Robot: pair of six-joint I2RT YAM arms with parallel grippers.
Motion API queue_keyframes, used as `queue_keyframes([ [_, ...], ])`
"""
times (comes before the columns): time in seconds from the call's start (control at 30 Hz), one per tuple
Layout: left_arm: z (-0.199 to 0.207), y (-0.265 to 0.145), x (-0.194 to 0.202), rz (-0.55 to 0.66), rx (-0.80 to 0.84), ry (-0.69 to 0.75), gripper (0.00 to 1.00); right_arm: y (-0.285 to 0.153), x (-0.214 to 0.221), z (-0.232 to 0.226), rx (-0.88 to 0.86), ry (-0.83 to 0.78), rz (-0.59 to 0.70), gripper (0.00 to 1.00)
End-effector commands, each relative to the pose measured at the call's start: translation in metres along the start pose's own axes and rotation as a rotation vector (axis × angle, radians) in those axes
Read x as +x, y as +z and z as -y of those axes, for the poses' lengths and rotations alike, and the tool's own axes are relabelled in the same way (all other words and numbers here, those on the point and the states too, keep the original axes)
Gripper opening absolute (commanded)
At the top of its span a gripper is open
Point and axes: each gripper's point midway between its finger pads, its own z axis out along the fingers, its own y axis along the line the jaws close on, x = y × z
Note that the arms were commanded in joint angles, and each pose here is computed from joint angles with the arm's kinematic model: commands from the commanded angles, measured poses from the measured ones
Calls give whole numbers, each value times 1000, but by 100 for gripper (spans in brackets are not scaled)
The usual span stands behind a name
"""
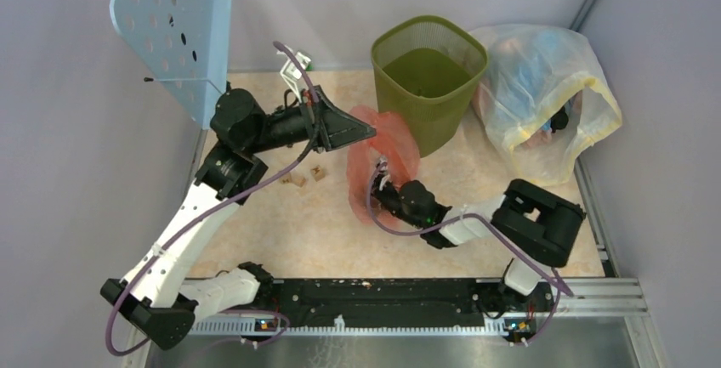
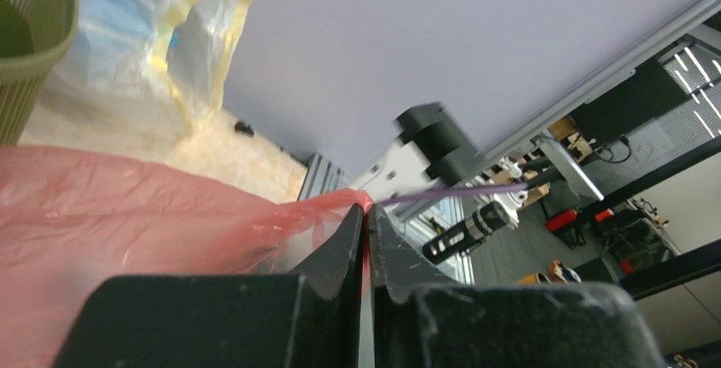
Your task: Put the trash bags into the trash bin
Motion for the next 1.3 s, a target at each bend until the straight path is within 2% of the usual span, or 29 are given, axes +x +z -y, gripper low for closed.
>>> queue_keyframes([
  [0.0, -44, 6, 29, -61, -71, -66, 9, -14, -68, -20, -26, -49, 147, 0],
  [0.2, -70, 1, 37, -58, -188, -55, 9, -33, -100, -16, 42, -133, 173, 0],
  [0.47, -55, 2, 32, -59, -146, -83, 8, -44, -124, 20, 262, -202, 241, 0],
  [0.63, -39, 1, 29, -51, -94, -119, 8, -42, -140, 35, 345, -223, 337, 0],
  [0.73, -31, 1, 30, -49, -63, -158, 8, -33, -136, 45, 391, -248, 333, 0],
  [0.97, -16, -3, 20, -17, -39, -130, 8, -29, -116, 80, 526, -269, 286, 0],
  [1.27, 13, 2, -6, 6, 40, -79, 8, -3, -68, 86, 453, -231, 119, 0],
])
